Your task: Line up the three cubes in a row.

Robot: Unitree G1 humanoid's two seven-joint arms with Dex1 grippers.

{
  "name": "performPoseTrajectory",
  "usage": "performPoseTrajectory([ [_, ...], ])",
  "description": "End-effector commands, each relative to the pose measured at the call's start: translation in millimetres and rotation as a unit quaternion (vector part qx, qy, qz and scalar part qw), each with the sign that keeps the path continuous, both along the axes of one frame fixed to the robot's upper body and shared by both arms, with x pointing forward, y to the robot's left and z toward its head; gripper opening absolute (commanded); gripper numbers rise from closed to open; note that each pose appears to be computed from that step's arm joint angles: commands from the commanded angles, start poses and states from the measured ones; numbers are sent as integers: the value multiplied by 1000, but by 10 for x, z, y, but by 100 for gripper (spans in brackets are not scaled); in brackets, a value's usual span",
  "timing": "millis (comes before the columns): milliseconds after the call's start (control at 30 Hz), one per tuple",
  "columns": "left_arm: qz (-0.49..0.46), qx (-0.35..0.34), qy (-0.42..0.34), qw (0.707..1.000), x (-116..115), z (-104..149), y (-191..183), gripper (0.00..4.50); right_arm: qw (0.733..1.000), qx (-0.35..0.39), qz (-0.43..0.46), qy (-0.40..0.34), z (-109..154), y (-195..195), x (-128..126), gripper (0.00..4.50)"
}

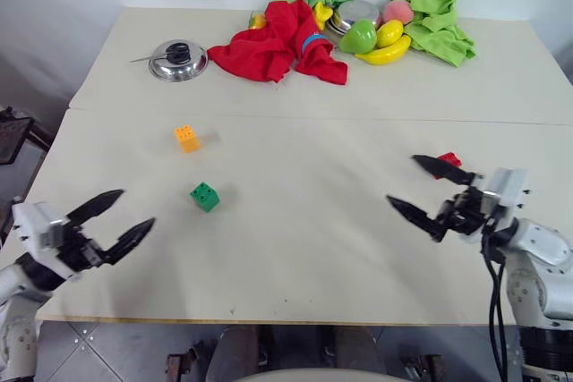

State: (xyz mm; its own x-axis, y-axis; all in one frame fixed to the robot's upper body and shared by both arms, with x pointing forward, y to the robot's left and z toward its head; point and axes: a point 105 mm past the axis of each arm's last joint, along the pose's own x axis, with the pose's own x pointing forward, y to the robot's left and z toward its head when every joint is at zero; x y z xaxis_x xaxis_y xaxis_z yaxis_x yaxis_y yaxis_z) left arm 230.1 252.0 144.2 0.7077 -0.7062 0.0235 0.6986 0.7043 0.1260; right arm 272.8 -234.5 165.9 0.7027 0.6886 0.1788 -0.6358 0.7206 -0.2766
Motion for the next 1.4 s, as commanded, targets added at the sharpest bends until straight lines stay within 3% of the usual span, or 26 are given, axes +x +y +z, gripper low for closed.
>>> performPoseTrajectory([
  [33,-57,3,-16,998,20,100,-303,450,995,-17,-92,-18,50,-445,-63,448],
  [200,-167,27,19,985,-17,16,-751,450,979,-22,-201,22,-240,-993,-244,448],
  [367,-193,28,7,981,46,78,-890,450,981,-2,-179,69,-333,-932,-282,448],
  [633,-203,34,-8,979,116,126,-951,450,965,-21,-230,124,-67,-734,334,448],
  [767,-203,36,-14,978,132,143,-966,450,950,-29,-264,163,-58,-772,604,448],
  [1033,-191,39,-22,981,129,119,-941,450,945,-43,-232,226,-167,-680,914,448],
  [1133,-186,38,-25,982,132,114,-933,450,948,-46,-228,218,-126,-667,977,392],
  [1267,-180,41,-27,982,119,98,-915,450,951,-59,-201,229,-127,-619,963,253],
  [1367,-178,42,-28,983,118,98,-899,450,962,-82,-149,216,-59,-512,908,150],
  [1400,-178,43,-27,983,117,99,-892,450,970,-108,-93,197,0,-391,847,150],
])
